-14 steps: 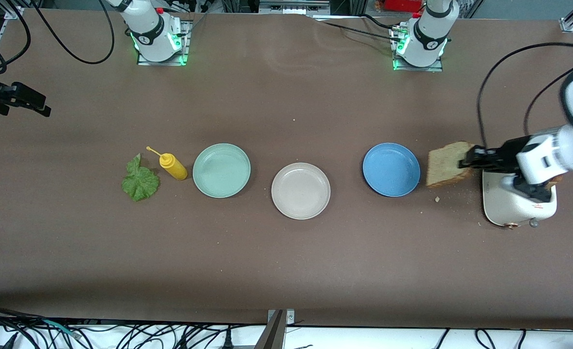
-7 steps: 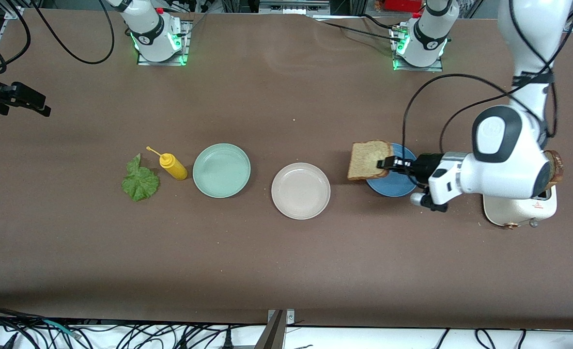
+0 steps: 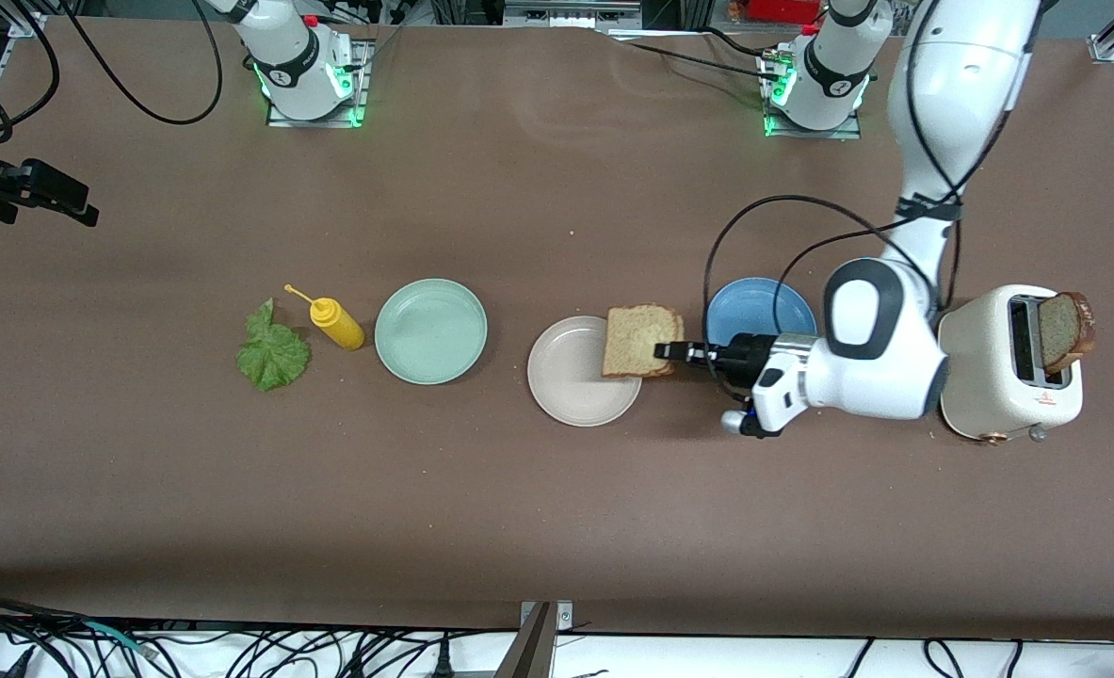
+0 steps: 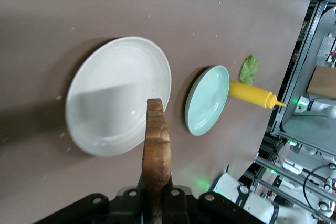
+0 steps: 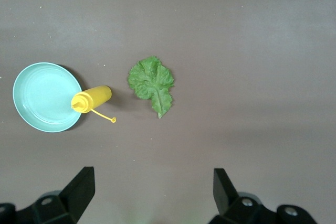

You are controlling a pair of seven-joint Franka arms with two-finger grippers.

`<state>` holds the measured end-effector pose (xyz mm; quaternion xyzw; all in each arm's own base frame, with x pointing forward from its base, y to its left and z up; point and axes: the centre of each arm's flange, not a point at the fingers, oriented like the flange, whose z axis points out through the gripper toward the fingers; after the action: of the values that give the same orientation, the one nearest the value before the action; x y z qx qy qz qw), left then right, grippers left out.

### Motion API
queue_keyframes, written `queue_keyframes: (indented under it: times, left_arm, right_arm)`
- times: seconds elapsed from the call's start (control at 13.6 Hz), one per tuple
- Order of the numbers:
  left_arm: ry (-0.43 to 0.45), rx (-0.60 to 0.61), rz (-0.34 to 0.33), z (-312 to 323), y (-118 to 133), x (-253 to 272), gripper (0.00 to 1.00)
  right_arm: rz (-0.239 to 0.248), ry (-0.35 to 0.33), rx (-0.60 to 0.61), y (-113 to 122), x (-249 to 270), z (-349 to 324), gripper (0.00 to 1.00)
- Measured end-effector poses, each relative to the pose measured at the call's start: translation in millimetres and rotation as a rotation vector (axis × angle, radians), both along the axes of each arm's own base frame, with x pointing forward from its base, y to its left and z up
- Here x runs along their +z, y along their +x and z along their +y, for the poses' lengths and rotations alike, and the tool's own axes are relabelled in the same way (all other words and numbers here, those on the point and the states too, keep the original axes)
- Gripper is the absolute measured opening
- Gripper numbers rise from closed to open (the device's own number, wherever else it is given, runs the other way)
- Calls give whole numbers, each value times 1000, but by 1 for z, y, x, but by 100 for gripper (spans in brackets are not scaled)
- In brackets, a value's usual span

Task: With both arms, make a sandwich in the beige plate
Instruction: 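Carry the toast over the beige plate and lower it with the left gripper, then open the left gripper and withdraw it toward the toaster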

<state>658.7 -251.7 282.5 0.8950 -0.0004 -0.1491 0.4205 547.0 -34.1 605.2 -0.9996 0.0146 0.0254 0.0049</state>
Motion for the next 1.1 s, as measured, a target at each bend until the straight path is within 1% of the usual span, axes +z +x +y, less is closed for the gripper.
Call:
queue_keyframes:
  times: [0.22, 0.59, 1.1]
  left_arm:
    - [9, 7, -11, -38, -8, -20, 10]
    - [22, 29, -15, -71, -19, -42, 10]
    - [53, 54, -2, -72, -21, -78, 10]
  right_arm:
    - [0, 0, 0, 0, 0, 0, 100]
    - [1, 0, 0, 0, 0, 0, 100]
    - [1, 0, 0, 0, 0, 0, 100]
